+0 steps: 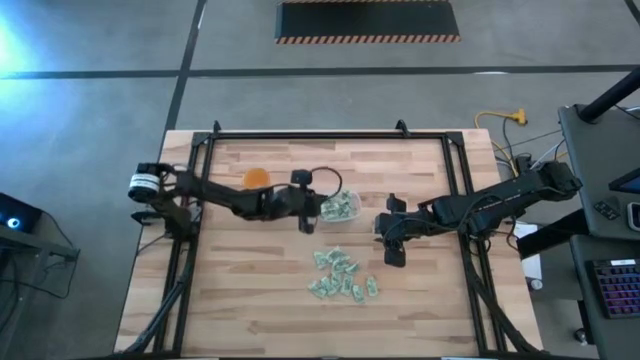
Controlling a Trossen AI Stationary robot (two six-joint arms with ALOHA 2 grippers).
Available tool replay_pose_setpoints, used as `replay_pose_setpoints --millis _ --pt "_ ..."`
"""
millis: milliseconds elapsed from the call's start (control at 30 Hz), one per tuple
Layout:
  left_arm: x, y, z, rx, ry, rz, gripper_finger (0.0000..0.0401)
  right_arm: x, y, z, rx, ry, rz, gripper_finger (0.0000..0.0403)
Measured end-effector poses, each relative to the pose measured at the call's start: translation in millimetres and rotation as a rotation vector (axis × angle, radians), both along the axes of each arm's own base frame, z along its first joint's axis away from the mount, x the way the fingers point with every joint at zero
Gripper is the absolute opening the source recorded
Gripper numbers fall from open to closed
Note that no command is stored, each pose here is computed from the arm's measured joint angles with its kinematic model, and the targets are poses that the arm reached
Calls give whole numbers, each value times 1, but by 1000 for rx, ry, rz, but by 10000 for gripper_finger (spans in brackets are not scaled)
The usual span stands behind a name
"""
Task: Pick and place Stevia / Truvia into bins
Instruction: Put the stevia packet into the transparent bin
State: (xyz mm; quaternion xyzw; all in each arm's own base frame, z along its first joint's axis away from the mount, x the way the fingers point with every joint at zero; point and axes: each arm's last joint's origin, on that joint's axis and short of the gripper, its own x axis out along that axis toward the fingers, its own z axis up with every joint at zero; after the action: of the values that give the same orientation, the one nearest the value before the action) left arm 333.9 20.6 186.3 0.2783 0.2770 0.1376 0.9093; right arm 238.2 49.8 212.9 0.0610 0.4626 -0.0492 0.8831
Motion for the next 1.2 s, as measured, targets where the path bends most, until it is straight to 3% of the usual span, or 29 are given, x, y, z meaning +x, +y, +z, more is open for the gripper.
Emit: replay_pose_setpoints --millis 233,533,667,933,1067,1200 --pt "1 4 -2 -67 8 -103 29 0 0 0 -1 -1 0 82" --pt "2 4 -1 -70 0 -105 143 1 0 1 3 -18 1 91" --pt "-2 0 -1 -132 23 -79 175 5 4 -3 20 -98 31 96" --pt "-28 -29 4 -316 194 -128 185 10 31 -43 157 -96 298 109" --pt "-37 -50 5 -414 252 -224 185 14 44 -66 202 -36 326 115" --pt "-42 -68 1 -433 289 -273 185 20 55 -82 206 30 327 122"
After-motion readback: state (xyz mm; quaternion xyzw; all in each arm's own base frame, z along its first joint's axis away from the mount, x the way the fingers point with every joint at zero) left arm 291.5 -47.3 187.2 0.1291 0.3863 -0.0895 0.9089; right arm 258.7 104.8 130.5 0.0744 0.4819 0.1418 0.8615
